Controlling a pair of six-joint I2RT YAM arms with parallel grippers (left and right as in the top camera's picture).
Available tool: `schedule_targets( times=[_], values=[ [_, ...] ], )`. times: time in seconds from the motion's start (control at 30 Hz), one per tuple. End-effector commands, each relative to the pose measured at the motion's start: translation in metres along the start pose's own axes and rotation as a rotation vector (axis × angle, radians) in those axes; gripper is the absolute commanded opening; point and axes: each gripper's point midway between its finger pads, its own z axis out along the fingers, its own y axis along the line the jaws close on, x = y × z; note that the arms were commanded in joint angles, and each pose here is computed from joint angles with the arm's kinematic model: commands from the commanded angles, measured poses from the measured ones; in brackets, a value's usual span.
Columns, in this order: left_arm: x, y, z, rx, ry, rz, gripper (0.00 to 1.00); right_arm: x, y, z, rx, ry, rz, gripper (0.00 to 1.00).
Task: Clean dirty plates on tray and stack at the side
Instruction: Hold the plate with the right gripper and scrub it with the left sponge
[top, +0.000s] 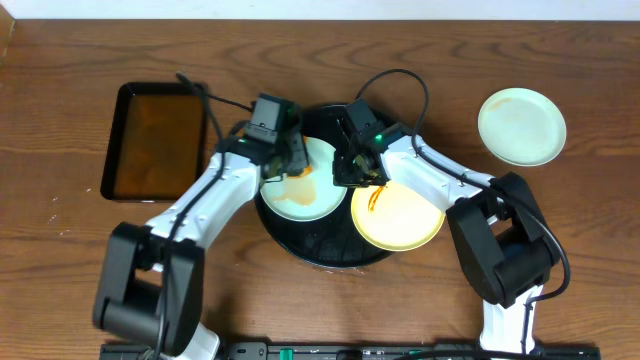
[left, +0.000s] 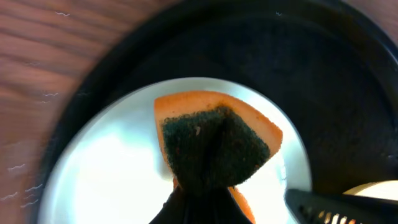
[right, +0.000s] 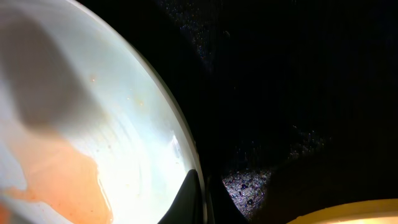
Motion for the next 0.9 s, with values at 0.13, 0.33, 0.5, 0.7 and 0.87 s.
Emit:
schedule_targets(
  times=[0.13,0.33,0.5,0.7,0.87],
  values=[
    [0.038,-0.002,0.048,-0.01,0.122,-0.022,0.08,-0.002,-0.01,0.001,0.054,-0.018,0.014,0.01],
    [0.029,0.062,0.046,-0.299,0.064,0.02,0.08,-0.002,-0.01,0.001,0.056,-0.016,0.015,0.01],
    [0.024,0.103,0.033,-0.429,0.089,0.078,0.07,-0.001,-0.011,0.001,0.058,-0.012,0.015,0.01],
    [0.011,0.113,0.01,-0.458,0.057,0.046,0.08,-0.002,-0.013,0.001,0.071,-0.02,0.015,0.01],
    [0.002,0.091,-0.013,-0.386,0.01,0.052,0.07,-0.002,-0.013,0.001,0.071,-0.02,0.015,0.01]
  ],
)
